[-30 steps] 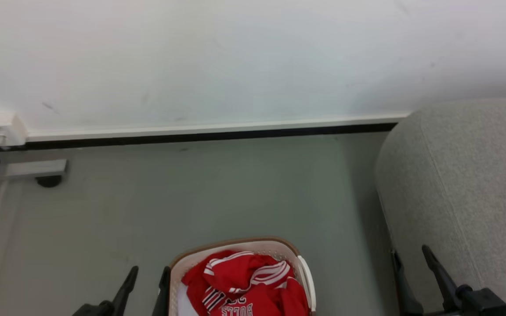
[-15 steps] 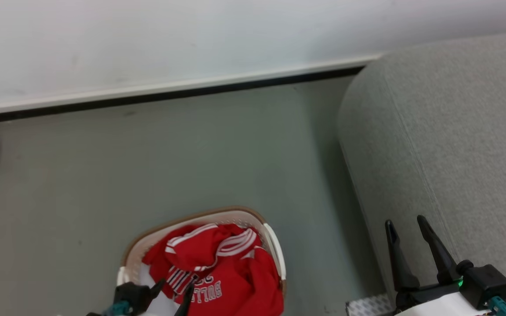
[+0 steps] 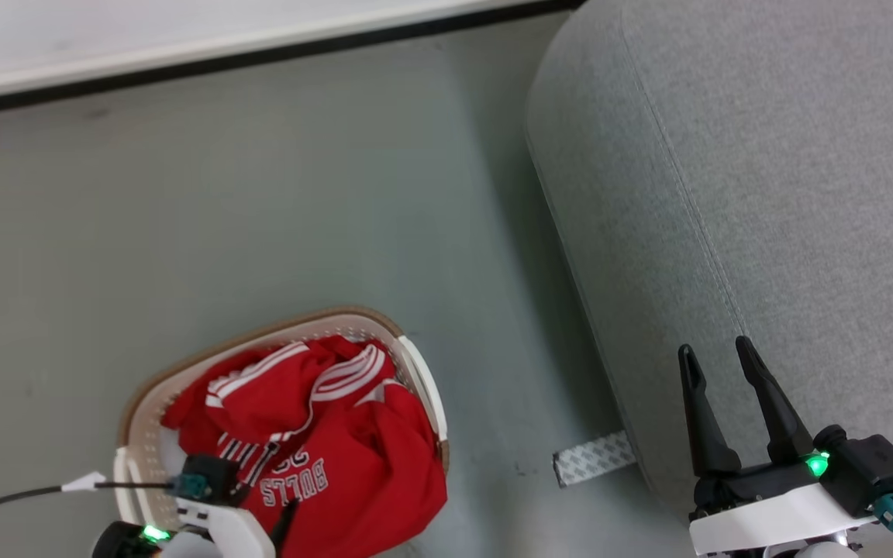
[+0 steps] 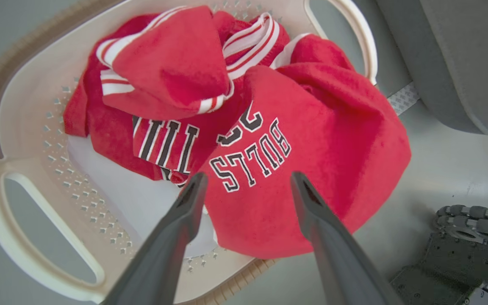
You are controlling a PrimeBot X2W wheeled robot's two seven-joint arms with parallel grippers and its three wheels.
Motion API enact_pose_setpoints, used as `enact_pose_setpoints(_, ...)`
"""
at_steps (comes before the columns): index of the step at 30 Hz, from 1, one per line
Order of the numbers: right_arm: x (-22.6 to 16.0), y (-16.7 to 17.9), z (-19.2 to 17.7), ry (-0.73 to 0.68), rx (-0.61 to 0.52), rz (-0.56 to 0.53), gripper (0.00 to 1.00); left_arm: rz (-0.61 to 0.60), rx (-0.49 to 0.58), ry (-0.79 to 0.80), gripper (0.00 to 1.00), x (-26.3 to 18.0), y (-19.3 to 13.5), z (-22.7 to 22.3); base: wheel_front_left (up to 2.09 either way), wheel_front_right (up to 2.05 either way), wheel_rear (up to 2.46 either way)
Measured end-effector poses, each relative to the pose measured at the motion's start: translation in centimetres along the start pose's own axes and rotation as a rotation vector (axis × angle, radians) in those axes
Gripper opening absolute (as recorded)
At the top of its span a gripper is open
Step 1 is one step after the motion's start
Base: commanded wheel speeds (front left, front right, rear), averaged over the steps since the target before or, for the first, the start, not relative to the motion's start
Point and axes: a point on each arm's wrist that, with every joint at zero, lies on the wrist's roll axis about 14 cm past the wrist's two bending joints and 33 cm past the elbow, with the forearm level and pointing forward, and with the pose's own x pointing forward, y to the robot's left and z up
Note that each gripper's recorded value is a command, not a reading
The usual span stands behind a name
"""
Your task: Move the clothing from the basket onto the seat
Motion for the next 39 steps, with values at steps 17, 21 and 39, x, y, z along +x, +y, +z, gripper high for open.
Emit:
enact_pose_setpoints(17,1.5,-1.0,-1.7,0.051,-0.019,-0.026,1.0,-0.101,-0.014,0.164,1.0,3.7,0.4,-3.1,0.0,0.0,0.0)
enact_pose_setpoints(21,1.8,-1.0,-1.9,0.054,-0.021,-0.025,1.0,-0.152,-0.03,0.158,0.0,4.0,-1.2,-3.1,0.0,0.0,0.0)
enact_pose_setpoints(39,-0.5,2.3,0.7,-0.025,-0.003,0.075,1.0,-0.179,-0.018,-0.223,0.0,-2.5,-5.9,6.6,0.0,0.0,0.0)
